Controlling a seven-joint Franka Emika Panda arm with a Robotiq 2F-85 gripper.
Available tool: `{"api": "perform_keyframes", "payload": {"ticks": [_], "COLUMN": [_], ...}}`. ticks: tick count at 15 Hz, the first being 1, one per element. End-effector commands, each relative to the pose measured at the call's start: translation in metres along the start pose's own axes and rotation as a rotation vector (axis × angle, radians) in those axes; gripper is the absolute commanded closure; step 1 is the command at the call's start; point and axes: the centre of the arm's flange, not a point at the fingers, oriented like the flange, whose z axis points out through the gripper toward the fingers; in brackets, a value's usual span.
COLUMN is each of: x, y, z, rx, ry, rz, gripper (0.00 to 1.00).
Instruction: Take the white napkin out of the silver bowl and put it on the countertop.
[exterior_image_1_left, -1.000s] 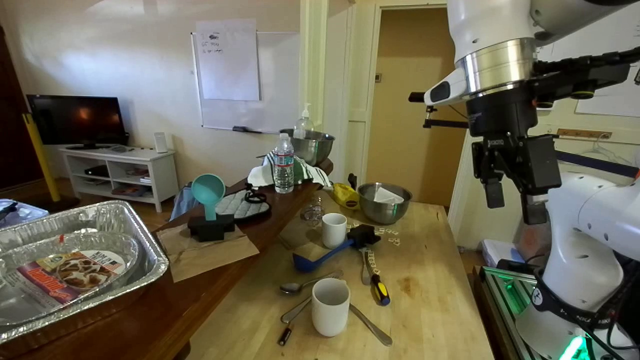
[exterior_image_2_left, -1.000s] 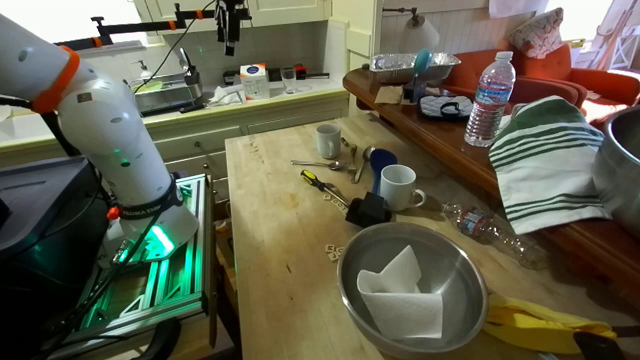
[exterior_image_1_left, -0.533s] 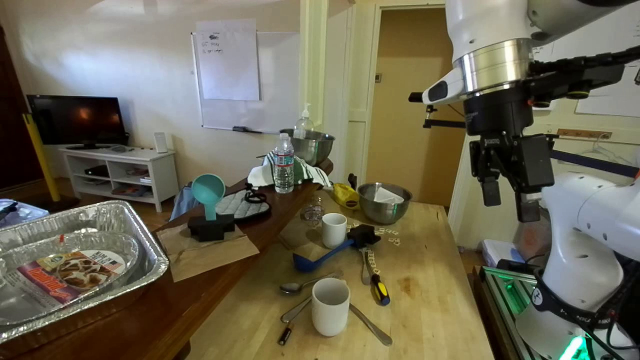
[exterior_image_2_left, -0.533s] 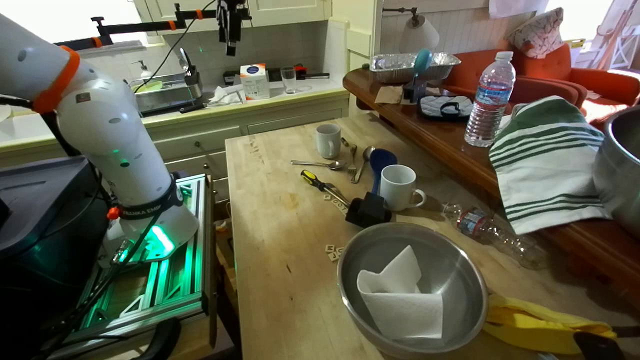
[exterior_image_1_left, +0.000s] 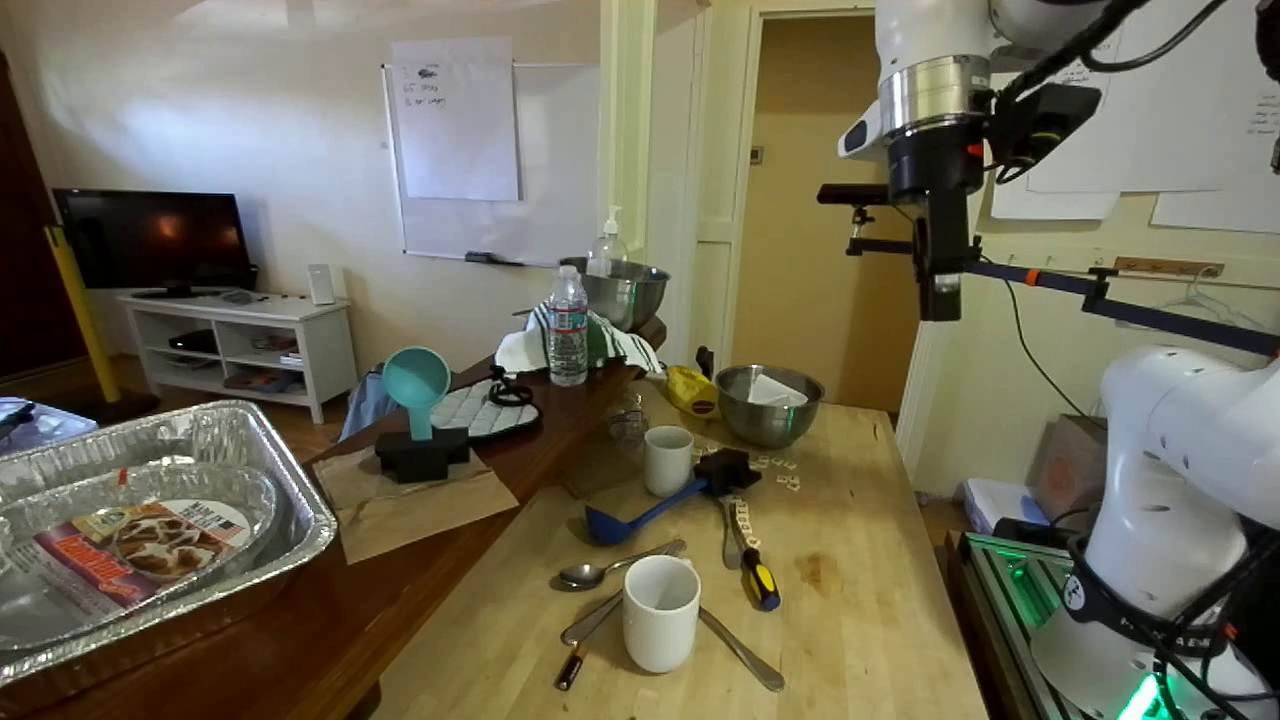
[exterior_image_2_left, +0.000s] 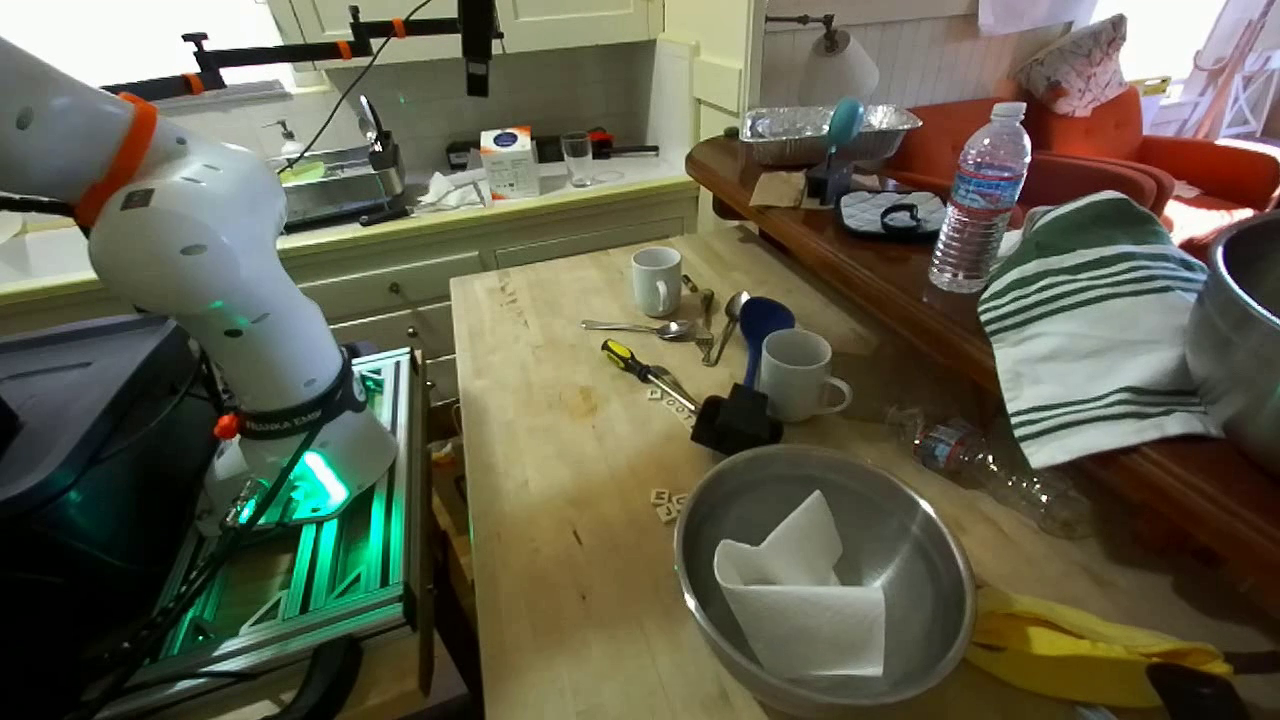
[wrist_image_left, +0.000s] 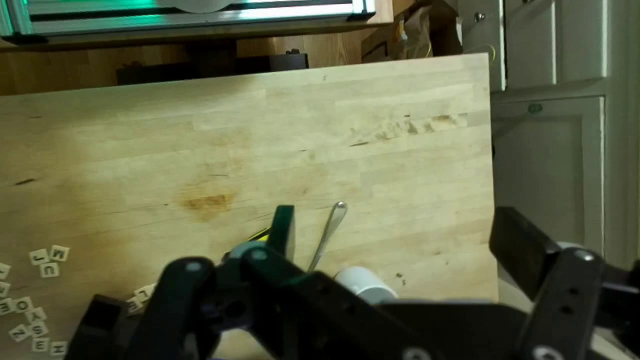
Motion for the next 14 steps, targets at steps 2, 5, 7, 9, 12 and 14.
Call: {"api": "perform_keyframes", "payload": {"ticks": [2,5,7,9,12,14], "x": [-0.007,0.006,0.021,0.035,0.024,0.033], "y": [0.090,0.151,0.194,0.237,0.241,0.261], "z": [-0.040,-0.057,-0.062,-0.064,-0.066,-0.060], "rx": [0.046,0.018,-0.083,-0.139,-0.125,-0.127], "ry": [0.099,0.227,0.296,0.369,0.412,0.422], "rz": [0.106,0.110,0.161,0.213,0.236,0.267], "gripper": [0.00,0.00,0.00,0.00,0.00,0.00]}}
